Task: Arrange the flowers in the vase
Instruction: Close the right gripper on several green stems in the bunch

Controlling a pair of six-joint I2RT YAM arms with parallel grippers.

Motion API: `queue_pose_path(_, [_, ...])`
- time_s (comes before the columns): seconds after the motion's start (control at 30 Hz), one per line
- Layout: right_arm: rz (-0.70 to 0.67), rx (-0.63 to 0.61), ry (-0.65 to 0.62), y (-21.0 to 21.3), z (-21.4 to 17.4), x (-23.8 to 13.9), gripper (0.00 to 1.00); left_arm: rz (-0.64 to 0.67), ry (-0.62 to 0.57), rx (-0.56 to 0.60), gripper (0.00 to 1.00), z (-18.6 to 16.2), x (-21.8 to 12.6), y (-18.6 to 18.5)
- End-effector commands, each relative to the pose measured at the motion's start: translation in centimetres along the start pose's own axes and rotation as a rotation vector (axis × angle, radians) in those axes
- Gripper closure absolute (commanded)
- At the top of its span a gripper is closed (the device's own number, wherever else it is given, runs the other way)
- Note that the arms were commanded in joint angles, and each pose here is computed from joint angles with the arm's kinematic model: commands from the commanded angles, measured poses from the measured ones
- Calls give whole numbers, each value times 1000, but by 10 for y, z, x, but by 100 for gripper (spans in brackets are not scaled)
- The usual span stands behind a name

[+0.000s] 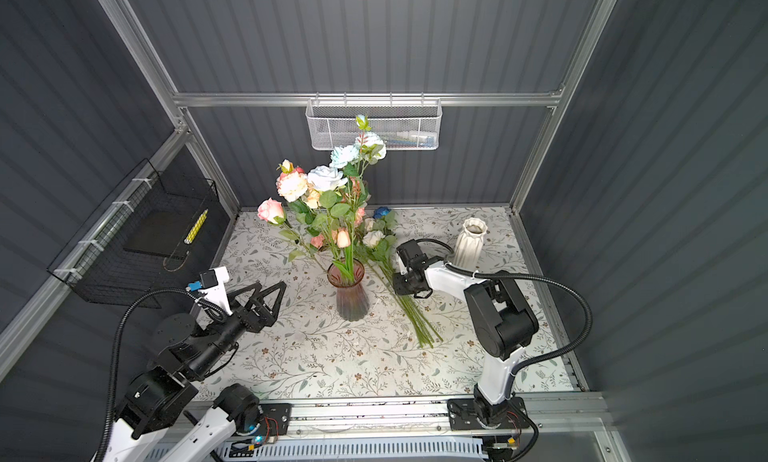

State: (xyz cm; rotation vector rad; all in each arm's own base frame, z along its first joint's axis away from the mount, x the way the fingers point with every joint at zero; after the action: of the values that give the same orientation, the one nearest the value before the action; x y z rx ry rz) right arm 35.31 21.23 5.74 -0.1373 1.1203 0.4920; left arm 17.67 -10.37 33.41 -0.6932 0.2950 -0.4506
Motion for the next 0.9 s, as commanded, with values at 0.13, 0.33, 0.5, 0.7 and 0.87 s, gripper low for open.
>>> queue_pose_path(0.13, [33,10,-78,7,9,-26,90,7,-11,16,0,3,-3,1])
queue_pose_path(0.33, [21,69,-152,6,3,-51,93,7,-7,12,0,1,0,1])
queue_pose_path(0.5, [6,97,-104,2,-10,-45,52,6,-3,12,0,0,1,2])
queue_pose_path(0.7, [-20,93,-98,-2,-9,-38,57,6,-3,13,0,0,0,1])
queue_pose_path(0.87, [-3,62,-73,1,-3,-29,65,10,1,18,0,0,1,2])
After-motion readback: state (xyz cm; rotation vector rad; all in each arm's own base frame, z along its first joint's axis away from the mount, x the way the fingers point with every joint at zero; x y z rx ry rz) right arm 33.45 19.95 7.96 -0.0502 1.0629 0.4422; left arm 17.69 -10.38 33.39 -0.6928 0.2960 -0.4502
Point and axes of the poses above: each gripper's point midway between its finger pads, its own x axis out along the fingers, its own y axis along the line the jaws close on, z = x × y, the point moved 2 cm from there along -x, back along the fingers, and after that the axes turned 11 degrees about -x, right-handed, at the moved point
